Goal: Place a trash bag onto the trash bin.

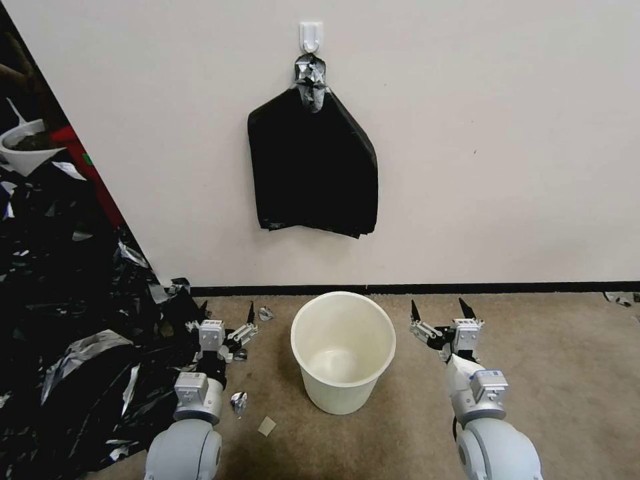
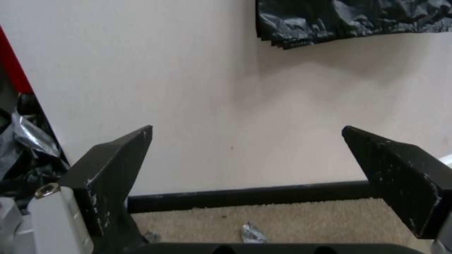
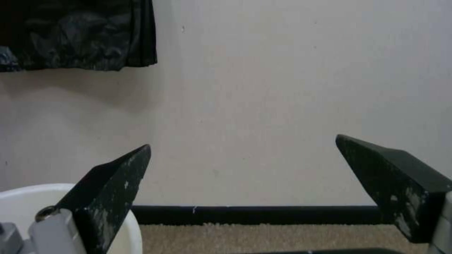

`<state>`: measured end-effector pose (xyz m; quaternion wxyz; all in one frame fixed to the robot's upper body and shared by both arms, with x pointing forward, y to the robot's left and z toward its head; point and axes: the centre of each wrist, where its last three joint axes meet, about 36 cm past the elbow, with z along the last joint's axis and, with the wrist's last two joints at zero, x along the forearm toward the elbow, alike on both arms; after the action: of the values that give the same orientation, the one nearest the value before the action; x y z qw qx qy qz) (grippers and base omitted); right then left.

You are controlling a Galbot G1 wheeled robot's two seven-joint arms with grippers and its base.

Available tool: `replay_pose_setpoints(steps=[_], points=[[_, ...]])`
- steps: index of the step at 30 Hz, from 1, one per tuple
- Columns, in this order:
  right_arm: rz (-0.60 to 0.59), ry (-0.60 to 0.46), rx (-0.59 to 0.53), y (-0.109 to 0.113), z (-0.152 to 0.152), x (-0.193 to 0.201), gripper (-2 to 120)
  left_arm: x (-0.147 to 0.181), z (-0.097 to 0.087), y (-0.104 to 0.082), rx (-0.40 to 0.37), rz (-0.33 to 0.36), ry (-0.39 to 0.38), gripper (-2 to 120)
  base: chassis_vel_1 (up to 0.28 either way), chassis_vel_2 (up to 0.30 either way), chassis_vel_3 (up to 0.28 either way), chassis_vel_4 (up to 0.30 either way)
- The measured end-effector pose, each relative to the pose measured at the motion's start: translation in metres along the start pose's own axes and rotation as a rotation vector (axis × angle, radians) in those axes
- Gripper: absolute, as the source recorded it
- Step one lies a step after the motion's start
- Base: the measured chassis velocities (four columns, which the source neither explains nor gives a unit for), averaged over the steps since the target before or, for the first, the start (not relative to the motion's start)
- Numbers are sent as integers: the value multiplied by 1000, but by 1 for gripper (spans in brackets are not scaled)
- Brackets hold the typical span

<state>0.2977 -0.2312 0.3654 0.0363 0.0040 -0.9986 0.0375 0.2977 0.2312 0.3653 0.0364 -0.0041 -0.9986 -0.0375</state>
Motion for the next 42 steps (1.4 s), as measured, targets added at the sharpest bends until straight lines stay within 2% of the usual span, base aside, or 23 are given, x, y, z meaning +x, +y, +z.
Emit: replay_pose_setpoints(steps=[20,23,25,26,28,29,32,37,40,41,42], points=[[2,-2,0,0,0,0,100,0,0,0,3,-2,0,100,0,0,0,0],[22,-21,4,1,-1,1,100,4,-2,-2,36,-14,-12,100,0,0,0,0],[73,-72,9,4,-4,4,100,15,-9,-7,118,-49,-38,100,0,0,0,0],[73,-72,9,4,-4,4,100,15,-9,-7,118,-49,-38,100,0,0,0,0],[125,-124,7,7,-7,7,100,24,-14,-11,182,-72,-75,100,0,0,0,0],[150,-150,2,8,-8,9,100,25,-15,-10,172,-70,-112,100,0,0,0,0],[188,-194,-6,11,-10,12,100,24,-16,-7,142,-70,-147,100,0,0,0,0],[181,-255,2,8,-12,11,100,21,-17,-2,80,-73,-177,100,0,0,0,0],[157,-261,38,8,-10,9,100,18,-14,7,-29,-86,-197,100,0,0,0,0],[157,-261,38,8,-10,9,100,18,-14,7,-29,-86,-197,100,0,0,0,0],[133,-261,47,8,-10,9,100,17,-11,13,-91,-92,-221,100,0,0,0,0]])
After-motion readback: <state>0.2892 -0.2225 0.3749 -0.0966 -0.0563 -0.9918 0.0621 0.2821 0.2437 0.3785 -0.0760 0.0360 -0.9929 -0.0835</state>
